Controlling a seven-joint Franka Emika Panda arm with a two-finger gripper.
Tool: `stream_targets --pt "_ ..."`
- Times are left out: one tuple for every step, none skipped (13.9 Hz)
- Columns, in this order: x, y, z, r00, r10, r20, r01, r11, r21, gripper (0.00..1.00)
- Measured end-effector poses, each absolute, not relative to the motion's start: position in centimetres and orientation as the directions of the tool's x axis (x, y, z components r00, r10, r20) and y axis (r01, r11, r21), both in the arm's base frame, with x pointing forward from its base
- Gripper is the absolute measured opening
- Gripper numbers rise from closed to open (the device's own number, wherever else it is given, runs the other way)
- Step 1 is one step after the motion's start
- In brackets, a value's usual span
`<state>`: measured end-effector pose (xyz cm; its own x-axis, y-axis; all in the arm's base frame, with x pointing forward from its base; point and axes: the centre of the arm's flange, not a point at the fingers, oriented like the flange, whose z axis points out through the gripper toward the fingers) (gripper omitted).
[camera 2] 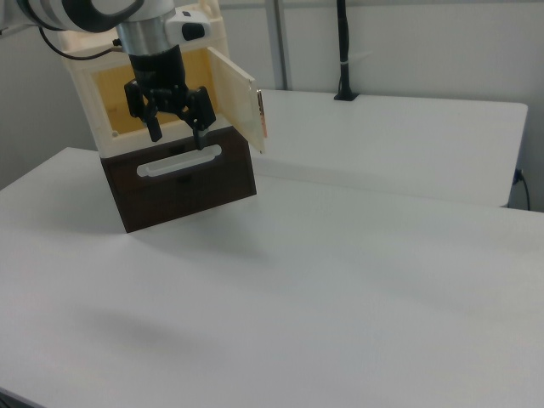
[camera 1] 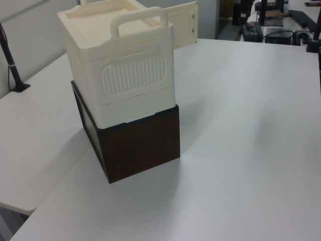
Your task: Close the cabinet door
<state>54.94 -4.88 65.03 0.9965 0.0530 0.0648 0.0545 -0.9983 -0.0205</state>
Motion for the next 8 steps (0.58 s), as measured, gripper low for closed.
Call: stream_targets --pt "54.95 -4.82 64.97 0.996 0.054 0.064 0.056 -0.998 -0.021 1.0" --pt "54.95 -4.81 64.97 0.996 0.054 0.064 0.056 -0.998 -0.021 1.0" --pt "54.95 -4.8 64.95 0.996 0.055 0.063 0.056 -0.998 -0.021 1.0" --pt "54.96 -4.78 64.93 0.997 0.055 0.063 0.056 -0.998 -0.021 1.0" --pt "54.97 -4.77 64.91 0.997 0.055 0.062 0.056 -0.998 -0.021 1.0" --pt "54.98 -4.76 64.88 0.997 0.055 0.062 0.057 -0.998 -0.021 1.0" --pt "54.99 -4.76 64.86 0.997 0.055 0.062 0.057 -0.998 -0.021 1.0" --pt "54.99 -4.75 64.85 0.997 0.055 0.061 0.057 -0.998 -0.021 1.0"
